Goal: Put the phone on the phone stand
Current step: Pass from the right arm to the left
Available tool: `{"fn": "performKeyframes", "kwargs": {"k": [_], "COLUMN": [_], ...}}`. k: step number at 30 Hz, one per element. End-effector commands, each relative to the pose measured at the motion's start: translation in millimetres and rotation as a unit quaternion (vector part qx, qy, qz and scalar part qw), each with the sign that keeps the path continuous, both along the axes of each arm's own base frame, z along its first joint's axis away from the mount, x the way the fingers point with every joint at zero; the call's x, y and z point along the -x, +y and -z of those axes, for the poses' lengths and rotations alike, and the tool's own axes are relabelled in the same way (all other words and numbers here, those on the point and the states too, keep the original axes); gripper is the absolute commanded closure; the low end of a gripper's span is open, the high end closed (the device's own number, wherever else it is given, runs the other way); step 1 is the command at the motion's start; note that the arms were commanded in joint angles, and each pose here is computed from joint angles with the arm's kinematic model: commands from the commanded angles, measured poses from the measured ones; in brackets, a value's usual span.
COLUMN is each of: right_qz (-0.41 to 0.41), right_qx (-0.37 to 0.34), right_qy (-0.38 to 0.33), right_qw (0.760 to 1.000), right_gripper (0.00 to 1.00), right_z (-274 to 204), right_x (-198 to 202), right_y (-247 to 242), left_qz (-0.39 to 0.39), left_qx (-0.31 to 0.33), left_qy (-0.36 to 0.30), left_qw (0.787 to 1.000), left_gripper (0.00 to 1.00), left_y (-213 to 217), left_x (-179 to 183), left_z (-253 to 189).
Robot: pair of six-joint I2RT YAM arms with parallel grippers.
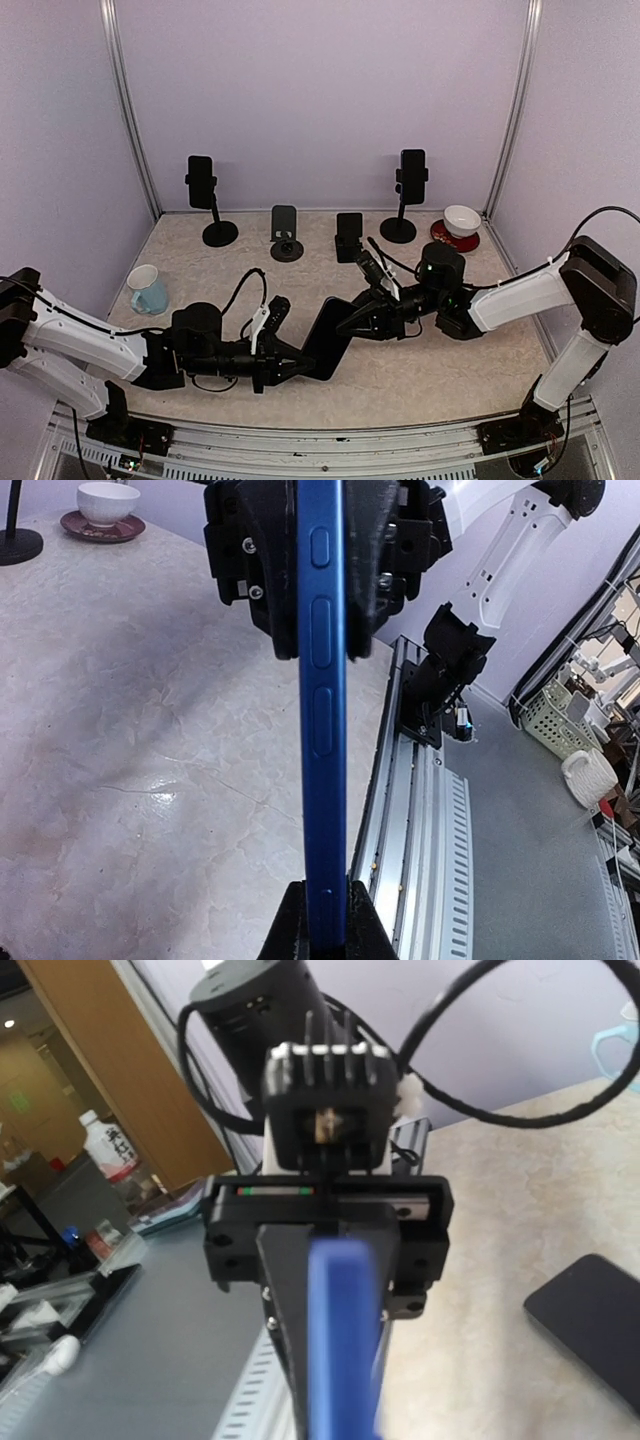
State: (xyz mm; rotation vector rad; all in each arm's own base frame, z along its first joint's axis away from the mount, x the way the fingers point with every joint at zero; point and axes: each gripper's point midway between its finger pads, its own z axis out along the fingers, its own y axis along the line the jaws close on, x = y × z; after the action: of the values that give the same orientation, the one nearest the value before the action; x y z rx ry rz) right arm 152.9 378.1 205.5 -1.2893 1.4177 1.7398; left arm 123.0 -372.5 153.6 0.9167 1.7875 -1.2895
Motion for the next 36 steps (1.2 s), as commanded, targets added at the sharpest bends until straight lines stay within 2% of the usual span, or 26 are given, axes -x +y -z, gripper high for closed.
{"fn": "performKeyframes", "kwargs": {"k": [1,10,11,12,13,20,22,27,30,36], "right_qz": [0.007,0.075,0.082,0.09,0.095,0.167,0.228,0.321,0.342,0.354], "right_qx": [-0.009,0.038,0.042,0.047,0.048,0.081,0.108,0.136,0.136,0.145], "right_qy": [-0.035,-0.022,-0.02,-0.017,-0.017,0.0,0.002,-0.011,-0.01,0.038], "right_qw": [0.999,0.996,0.996,0.995,0.994,0.983,0.968,0.937,0.93,0.923], "right_gripper": [0.72,0.38,0.24,0.03,0.0,0.0,0.0,0.0,0.0,0.0], "right_z": [-14.1,-7.7,-7.2,-7.3,-9.1,-12.3,-9.5,-14.4,-20.1,-20.7], "right_x": [0.2,-25.1,-27.7,-30.2,-32.0,-53.7,-72.4,-96.0,-99.9,-105.6], "right_y": [8.2,16.5,16.6,16.8,17.3,15.2,8.9,-10.1,-16.0,-30.7], "left_qz": [-0.053,-0.109,-0.111,-0.113,-0.115,-0.146,-0.156,-0.182,-0.185,-0.192], "left_qx": [0.017,0.031,0.031,0.029,0.028,0.016,0.012,0.012,0.018,0.018], "left_qy": [-0.024,-0.075,-0.079,-0.084,-0.089,-0.121,-0.13,-0.148,-0.154,-0.168], "left_qw": [0.998,0.991,0.99,0.99,0.989,0.982,0.979,0.972,0.97,0.967], "left_gripper": [1.0,1.0,1.0,1.0,1.0,1.0,1.0,1.0,1.0,1.0], "left_y": [2.9,21.4,21.9,22.3,22.7,26.3,27.4,34.5,37.0,38.5], "left_x": [-21.0,-31.9,-31.7,-31.6,-31.5,-33.4,-32.6,-33.5,-31.8,-29.8], "left_z": [-15.2,-36.2,-37.5,-38.0,-38.6,-41.8,-42.9,-47.1,-50.9,-53.6]}}
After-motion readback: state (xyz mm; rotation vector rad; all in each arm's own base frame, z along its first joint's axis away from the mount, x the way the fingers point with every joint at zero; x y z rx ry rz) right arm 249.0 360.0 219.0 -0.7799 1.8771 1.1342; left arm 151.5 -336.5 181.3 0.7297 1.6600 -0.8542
